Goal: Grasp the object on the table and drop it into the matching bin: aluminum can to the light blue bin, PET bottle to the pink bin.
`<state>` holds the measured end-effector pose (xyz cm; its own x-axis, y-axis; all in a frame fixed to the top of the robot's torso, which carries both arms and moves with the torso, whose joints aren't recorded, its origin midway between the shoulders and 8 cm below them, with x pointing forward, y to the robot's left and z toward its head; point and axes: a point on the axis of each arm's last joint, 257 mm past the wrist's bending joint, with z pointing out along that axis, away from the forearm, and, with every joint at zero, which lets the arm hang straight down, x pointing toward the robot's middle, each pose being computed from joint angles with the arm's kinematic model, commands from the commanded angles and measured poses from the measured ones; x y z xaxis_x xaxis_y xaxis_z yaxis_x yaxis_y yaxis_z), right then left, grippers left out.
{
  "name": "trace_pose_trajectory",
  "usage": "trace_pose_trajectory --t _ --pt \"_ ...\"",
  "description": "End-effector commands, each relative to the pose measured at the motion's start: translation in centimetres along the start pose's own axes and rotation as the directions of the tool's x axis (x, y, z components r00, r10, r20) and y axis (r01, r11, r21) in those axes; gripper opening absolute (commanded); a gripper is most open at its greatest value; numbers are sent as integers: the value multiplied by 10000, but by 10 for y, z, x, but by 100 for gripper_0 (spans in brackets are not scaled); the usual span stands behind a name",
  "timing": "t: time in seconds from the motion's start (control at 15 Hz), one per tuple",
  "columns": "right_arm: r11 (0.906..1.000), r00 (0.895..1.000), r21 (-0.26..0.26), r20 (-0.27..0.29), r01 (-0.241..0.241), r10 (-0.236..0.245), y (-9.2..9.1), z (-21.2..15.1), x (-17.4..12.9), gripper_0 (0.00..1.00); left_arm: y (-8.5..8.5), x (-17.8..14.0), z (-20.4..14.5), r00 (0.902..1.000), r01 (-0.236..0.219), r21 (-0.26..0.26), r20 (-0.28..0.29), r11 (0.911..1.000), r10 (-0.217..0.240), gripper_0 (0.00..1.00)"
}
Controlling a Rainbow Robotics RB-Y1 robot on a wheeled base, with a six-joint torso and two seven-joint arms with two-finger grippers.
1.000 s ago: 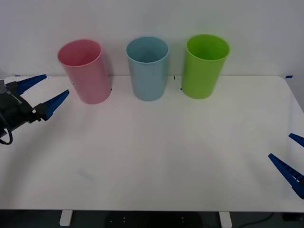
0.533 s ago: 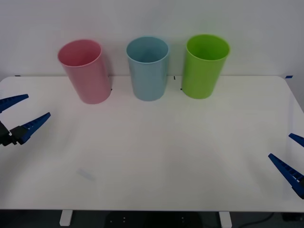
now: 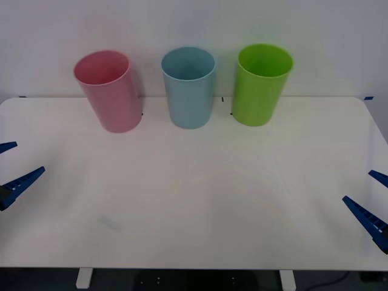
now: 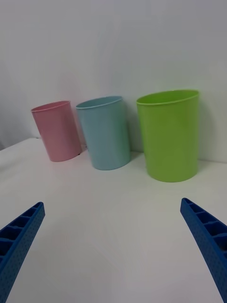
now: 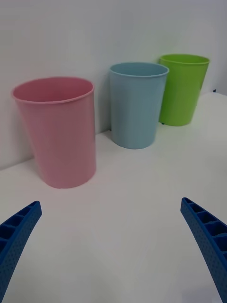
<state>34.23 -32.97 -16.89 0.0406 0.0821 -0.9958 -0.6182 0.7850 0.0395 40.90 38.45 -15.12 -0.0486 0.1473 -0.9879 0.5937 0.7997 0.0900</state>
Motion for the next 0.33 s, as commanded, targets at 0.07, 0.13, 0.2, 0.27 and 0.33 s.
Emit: trace_pose_trajectory --t 0.07,0.13,0.2,0.27,0.33 --pt "10000 10000 0 0 0 0 0 0 0 100 0 3 -6 10000 26 -42 -77 10000 -27 100" --pt "10000 10000 0 0 0 0 0 0 0 100 2 4 -7 9999 56 -80 -97 10000 -56 100" --pt "10000 10000 0 0 0 0 0 0 0 100 2 4 -7 9999 56 -80 -97 10000 -56 100" --pt "10000 10000 0 0 0 0 0 0 0 100 2 4 -7 9999 56 -80 -97 10000 -56 100" --pt "10000 10000 0 0 0 0 0 0 0 100 2 4 -7 9999 56 -80 -97 10000 -56 100"
